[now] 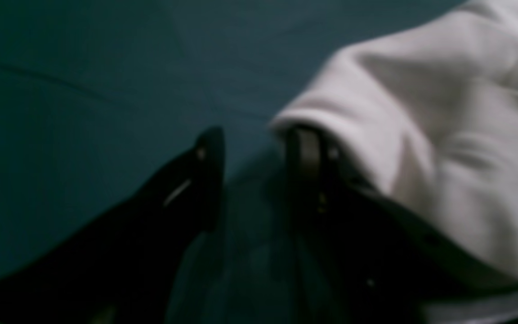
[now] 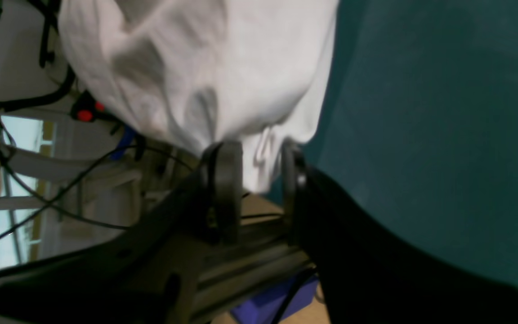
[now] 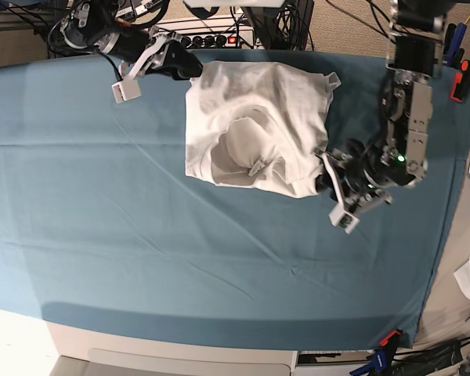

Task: Fold the T-shirt properly
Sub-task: 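Grasp the bundle's side edge with the left gripper and pull it straight, then release the bundle and lift both grippers off the shirt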

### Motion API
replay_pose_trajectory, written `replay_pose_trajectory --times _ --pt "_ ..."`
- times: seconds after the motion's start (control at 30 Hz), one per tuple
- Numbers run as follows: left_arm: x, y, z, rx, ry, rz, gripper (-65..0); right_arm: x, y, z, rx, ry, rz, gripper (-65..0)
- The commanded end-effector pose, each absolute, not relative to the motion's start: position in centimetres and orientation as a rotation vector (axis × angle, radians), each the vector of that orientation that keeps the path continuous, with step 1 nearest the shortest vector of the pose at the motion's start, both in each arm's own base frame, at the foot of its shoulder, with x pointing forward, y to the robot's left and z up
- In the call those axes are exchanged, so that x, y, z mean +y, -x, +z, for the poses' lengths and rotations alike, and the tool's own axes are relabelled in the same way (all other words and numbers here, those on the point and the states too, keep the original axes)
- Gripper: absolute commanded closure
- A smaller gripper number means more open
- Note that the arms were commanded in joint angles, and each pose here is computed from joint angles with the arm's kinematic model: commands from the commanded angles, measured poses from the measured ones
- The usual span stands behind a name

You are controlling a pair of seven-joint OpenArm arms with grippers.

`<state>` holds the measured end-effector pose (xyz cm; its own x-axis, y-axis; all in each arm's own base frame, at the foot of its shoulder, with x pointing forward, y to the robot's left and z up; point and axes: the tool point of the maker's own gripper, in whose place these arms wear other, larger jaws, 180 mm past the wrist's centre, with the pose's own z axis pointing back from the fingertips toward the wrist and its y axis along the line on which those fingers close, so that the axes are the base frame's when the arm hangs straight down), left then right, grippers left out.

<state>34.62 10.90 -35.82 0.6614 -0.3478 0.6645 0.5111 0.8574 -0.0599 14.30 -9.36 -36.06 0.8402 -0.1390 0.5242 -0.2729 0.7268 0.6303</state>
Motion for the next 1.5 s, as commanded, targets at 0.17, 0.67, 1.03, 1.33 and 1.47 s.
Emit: replay_pose_trajectory --times 0.17,0.67,1.03,1.33,1.47 --pt "15.3 -37.0 -33.1 -0.758 0.120 -0.490 -24.0 -11.7 -17.9 -34.5 -0.675 -0.664 0.171 -15.9" --pt "12.1 -31.8 -28.2 -0.728 0.588 -0.682 0.0 -8.1 -21.9 -26.4 -0.964 -1.014 0.161 0.0" --pt "5.0 -27.4 -25.5 -0.733 1.018 -0.773 0.0 -7.4 -18.3 -27.9 -0.881 -1.086 0.064 0.0" --pt "3.3 -28.8 -27.3 -0.773 0.938 -0.728 0.0 -7.7 -17.8 -30.7 -0.800 -1.037 0.024 0.0" --pt "4.0 -28.4 -29.2 -0.732 0.875 -0.709 0.0 -7.8 -17.5 -32.1 -0.762 -1.054 -0.021 0.0"
